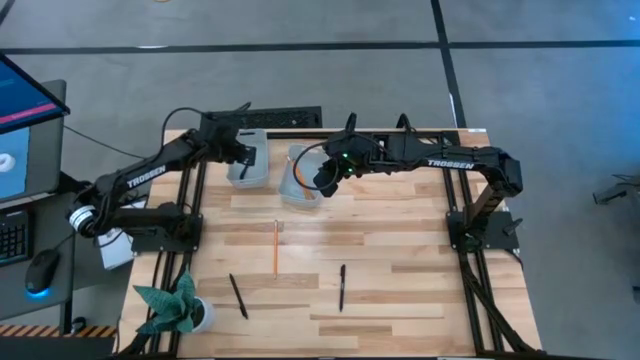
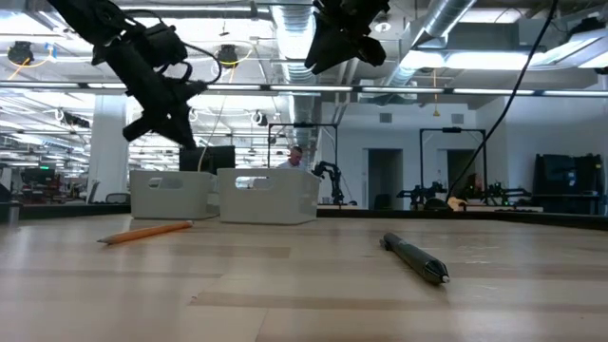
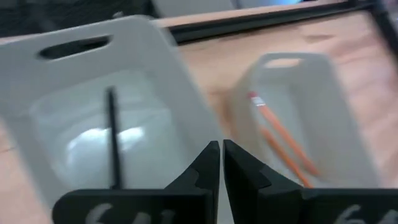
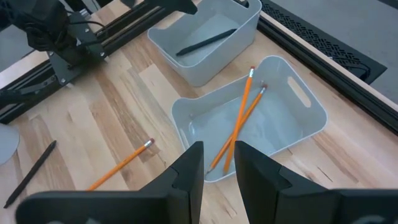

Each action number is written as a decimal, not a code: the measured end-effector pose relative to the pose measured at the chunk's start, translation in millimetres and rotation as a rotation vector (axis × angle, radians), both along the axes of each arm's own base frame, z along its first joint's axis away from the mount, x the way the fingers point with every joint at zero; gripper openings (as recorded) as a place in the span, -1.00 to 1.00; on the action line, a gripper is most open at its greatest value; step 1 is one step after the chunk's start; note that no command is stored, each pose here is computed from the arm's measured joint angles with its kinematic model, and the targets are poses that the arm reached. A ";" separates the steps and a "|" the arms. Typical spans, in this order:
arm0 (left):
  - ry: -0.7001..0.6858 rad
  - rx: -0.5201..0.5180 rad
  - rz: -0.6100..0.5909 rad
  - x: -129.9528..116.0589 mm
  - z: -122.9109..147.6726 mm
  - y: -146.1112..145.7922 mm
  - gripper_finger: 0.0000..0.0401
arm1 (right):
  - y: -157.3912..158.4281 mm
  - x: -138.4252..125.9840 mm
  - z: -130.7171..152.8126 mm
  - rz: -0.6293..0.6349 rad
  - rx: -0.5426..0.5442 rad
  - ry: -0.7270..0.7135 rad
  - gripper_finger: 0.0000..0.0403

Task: Sort pens & pencils
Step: Put the orange pencil into the right gray bin

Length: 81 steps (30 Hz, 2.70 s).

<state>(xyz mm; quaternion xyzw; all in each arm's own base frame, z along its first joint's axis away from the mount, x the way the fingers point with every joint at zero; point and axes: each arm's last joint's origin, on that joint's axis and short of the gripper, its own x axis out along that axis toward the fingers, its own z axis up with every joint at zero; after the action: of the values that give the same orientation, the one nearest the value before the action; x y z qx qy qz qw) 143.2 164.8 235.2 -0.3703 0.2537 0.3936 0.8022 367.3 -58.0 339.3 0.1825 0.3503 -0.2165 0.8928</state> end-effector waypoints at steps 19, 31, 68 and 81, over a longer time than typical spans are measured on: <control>-0.431 0.247 -0.242 -24.9 76.7 -74.5 -0.96 | -3.7 -0.7 -0.2 -0.008 -0.001 0.002 -0.44; -0.541 0.130 -0.469 -23.6 83.7 -117.3 -0.96 | -3.9 -5.6 -4.6 0.003 0.002 0.074 -0.44; 0.271 -0.250 -0.305 61.4 -28.7 -146.0 -1.00 | 46.3 -1.2 -5.0 0.018 0.102 0.047 -0.44; 0.374 -0.096 -0.374 65.3 -36.3 -142.7 -1.00 | 61.4 -2.5 -15.0 0.002 0.152 0.070 -0.44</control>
<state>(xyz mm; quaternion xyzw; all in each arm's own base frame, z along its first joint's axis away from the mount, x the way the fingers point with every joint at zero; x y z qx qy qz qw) 208.5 22.1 198.9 -0.2755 0.4801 0.2878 0.7815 364.8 3.4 324.3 0.2417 0.3970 -0.1944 0.8638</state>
